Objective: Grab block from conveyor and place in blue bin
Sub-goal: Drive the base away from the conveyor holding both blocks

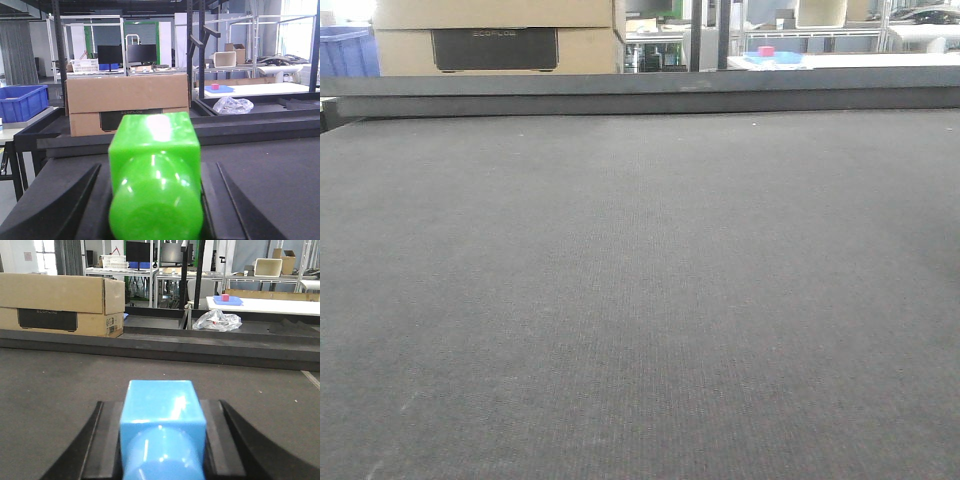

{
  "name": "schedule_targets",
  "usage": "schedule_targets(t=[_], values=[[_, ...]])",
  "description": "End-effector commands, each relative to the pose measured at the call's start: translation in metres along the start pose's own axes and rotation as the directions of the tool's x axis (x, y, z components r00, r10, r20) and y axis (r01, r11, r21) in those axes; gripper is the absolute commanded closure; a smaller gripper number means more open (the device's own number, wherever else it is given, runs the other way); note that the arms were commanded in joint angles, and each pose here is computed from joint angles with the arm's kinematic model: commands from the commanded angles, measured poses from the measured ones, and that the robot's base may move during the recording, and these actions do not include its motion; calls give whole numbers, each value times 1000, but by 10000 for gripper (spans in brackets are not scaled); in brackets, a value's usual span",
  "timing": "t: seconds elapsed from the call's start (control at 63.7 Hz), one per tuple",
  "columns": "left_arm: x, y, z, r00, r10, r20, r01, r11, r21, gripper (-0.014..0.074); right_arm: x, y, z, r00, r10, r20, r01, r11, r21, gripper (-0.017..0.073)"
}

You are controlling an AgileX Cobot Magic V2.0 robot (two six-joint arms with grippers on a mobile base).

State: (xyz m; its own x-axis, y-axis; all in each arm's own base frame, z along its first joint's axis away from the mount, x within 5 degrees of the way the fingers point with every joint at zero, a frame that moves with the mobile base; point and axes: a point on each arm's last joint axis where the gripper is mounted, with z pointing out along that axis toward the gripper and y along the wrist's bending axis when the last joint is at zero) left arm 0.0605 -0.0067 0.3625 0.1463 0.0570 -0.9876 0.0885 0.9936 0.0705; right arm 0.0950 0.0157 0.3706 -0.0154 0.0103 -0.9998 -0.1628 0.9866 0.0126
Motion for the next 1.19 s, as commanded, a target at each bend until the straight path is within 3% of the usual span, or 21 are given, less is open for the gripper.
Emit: schedule_targets(t=[0.0, 1.177], values=[[-1, 0, -1, 1000, -8, 15, 8, 1000, -2, 704, -4, 0, -2, 1000, -8, 26, 7, 1000, 3, 721], [-1, 0, -1, 1000, -8, 17, 8, 1000, -2, 704, -4, 0, -2, 1000, -8, 26, 7, 1000, 3, 721]])
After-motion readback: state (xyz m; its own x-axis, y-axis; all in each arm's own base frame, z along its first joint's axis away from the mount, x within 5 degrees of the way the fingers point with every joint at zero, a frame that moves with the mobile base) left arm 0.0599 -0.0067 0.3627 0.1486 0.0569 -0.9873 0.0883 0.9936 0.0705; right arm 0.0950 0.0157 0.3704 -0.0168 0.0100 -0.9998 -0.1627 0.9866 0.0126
